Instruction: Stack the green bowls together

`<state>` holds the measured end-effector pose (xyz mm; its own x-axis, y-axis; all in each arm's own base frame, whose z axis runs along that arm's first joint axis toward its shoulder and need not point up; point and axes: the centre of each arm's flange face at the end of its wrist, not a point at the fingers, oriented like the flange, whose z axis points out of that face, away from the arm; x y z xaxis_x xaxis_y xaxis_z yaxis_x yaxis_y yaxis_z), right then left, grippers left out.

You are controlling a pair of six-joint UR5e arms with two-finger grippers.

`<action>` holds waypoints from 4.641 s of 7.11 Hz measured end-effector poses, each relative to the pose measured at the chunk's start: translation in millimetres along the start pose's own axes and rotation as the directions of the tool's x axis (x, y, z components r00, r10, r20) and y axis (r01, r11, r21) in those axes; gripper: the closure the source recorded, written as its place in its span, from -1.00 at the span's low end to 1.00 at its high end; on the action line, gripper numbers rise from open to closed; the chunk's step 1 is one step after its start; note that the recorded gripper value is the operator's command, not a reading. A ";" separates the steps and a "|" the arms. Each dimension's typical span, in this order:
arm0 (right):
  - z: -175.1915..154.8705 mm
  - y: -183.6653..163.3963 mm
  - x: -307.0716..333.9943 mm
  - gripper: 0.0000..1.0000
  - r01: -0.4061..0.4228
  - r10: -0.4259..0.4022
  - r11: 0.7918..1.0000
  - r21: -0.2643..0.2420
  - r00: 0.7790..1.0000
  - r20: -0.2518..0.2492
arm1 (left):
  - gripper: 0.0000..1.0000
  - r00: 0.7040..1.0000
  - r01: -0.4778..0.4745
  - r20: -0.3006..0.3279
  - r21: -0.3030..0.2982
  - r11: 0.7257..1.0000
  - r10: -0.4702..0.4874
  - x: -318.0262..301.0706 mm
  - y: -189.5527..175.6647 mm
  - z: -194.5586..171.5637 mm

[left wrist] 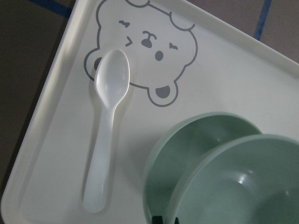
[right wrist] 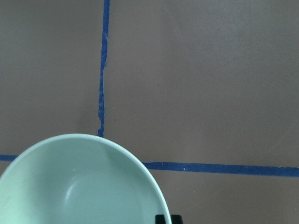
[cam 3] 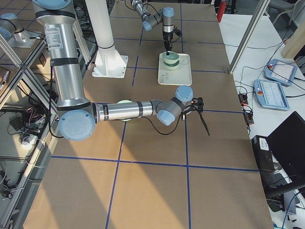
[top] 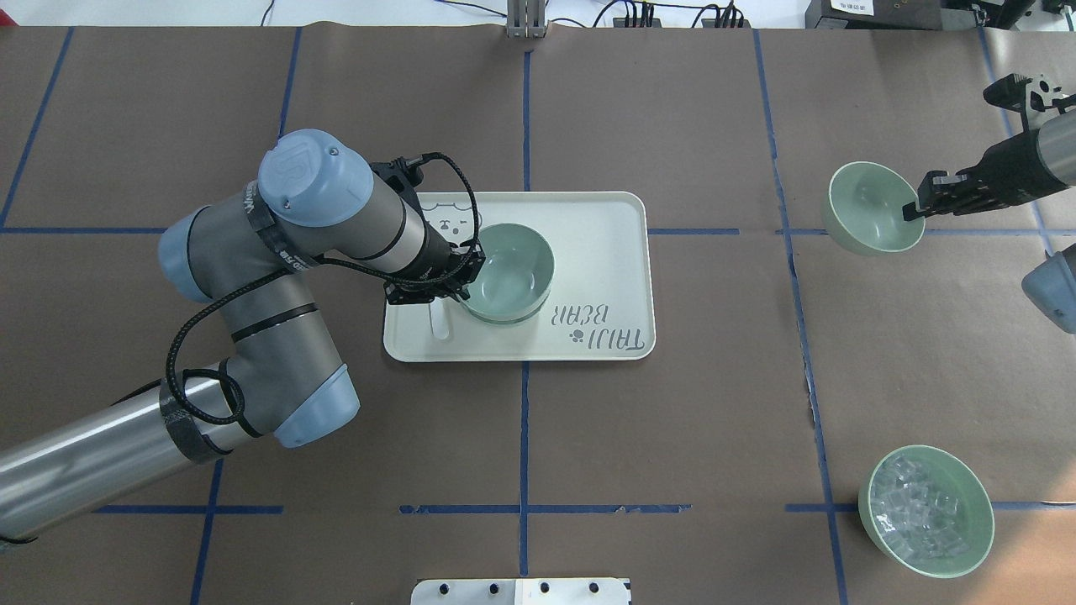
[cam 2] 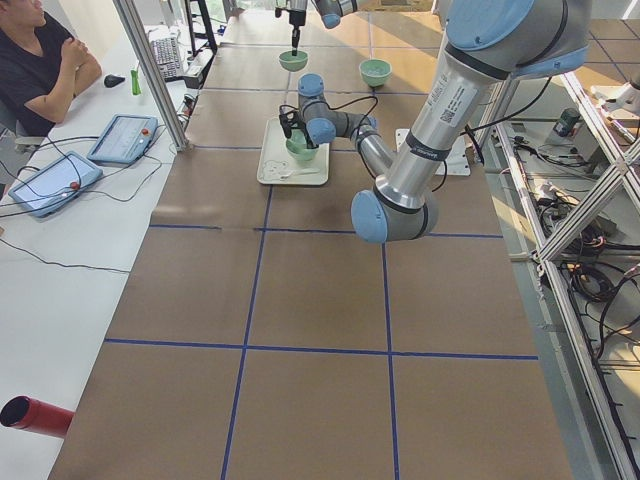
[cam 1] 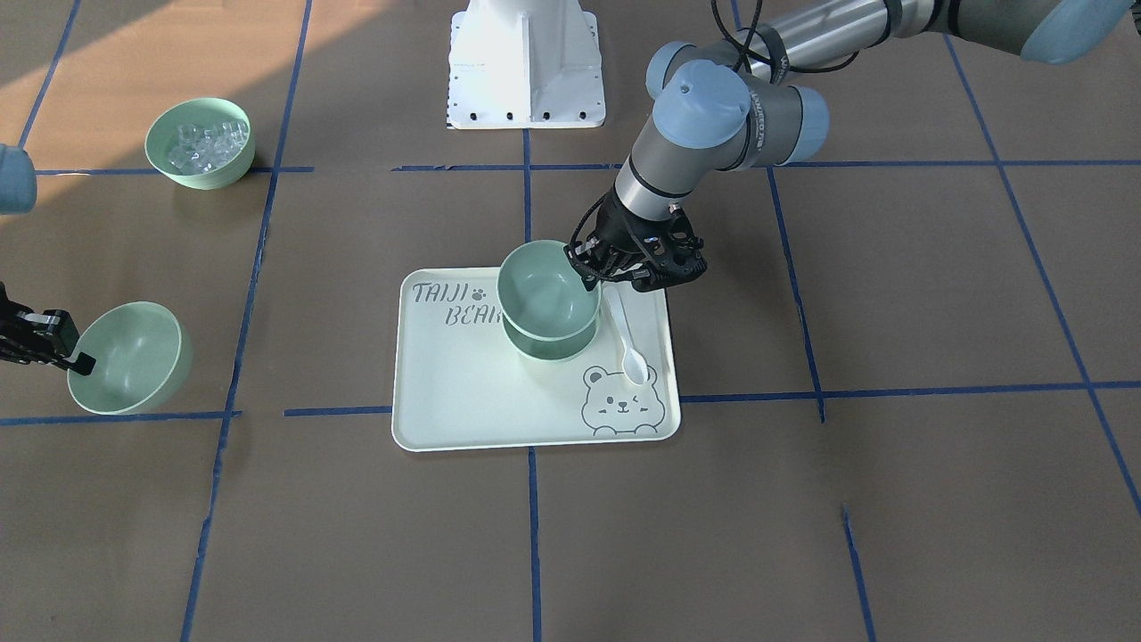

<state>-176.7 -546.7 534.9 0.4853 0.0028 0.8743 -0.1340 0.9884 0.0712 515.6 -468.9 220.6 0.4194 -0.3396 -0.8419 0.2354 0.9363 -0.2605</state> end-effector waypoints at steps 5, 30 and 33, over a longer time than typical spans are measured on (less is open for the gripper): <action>0.0 0.5 0.2 1.00 0.000 0.000 1.000 0.000 1.000 0.000 | -0.99 1.000 0.006 -0.009 0.016 1.000 -0.006 -2.6 -10.0 4.7; 126.8 90.0 -456.7 -1.00 0.021 -0.022 1.000 0.019 1.000 0.010 | -1.00 0.854 -0.454 0.355 0.150 0.878 0.381 -283.1 -212.6 -215.6; 118.9 85.4 -455.7 -1.00 0.009 -0.009 0.999 0.041 1.000 0.008 | -1.00 0.852 -0.457 0.358 0.150 0.877 0.383 -297.0 -214.3 -217.2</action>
<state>-512.1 -481.6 199.7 0.4796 -0.0077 0.8775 -0.1649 0.9814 0.0987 150.1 -549.4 423.8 0.7615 0.0371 -0.6471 0.1462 0.9628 0.2272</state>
